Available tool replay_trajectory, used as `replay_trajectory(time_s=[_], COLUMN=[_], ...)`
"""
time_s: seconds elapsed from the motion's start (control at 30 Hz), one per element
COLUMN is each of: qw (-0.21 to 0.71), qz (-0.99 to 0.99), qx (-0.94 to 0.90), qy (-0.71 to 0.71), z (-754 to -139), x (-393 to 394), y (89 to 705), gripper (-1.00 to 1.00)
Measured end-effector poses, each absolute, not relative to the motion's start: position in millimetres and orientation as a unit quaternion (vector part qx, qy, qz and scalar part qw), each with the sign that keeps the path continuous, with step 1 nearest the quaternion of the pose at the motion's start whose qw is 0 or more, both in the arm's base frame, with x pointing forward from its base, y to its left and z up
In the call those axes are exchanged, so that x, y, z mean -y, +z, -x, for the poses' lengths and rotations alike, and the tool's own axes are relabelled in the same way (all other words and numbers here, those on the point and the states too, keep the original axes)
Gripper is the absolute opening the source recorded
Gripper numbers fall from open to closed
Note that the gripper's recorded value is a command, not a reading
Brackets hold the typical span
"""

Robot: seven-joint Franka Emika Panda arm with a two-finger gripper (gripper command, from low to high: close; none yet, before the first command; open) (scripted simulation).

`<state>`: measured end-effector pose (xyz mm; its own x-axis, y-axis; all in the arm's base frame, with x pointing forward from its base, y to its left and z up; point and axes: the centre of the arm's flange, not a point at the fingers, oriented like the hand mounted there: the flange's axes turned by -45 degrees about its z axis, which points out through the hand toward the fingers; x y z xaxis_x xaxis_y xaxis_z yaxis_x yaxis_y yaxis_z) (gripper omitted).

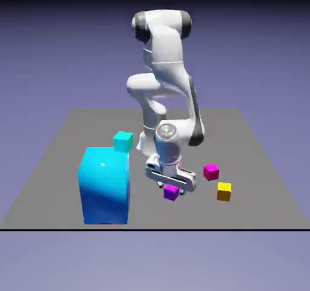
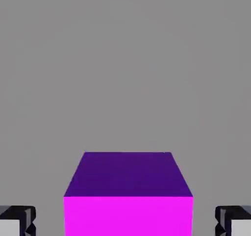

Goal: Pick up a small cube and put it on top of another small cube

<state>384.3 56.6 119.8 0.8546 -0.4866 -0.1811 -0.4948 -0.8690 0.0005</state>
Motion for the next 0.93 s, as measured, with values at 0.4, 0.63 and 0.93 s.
replay_trajectory(time_s=[0.4,0.63,0.93], qw=[0.019,0.009,0.008], qz=[0.975,0.992,0.992], qx=[-0.2,-0.088,-0.089], qy=[0.09,0.091,0.091], z=[-407.6,-400.6,-394.6], x=[-118.9,-266.2,-267.7], y=[203.2,240.7,186.3], gripper=[-1.0,-1.0,1.0])
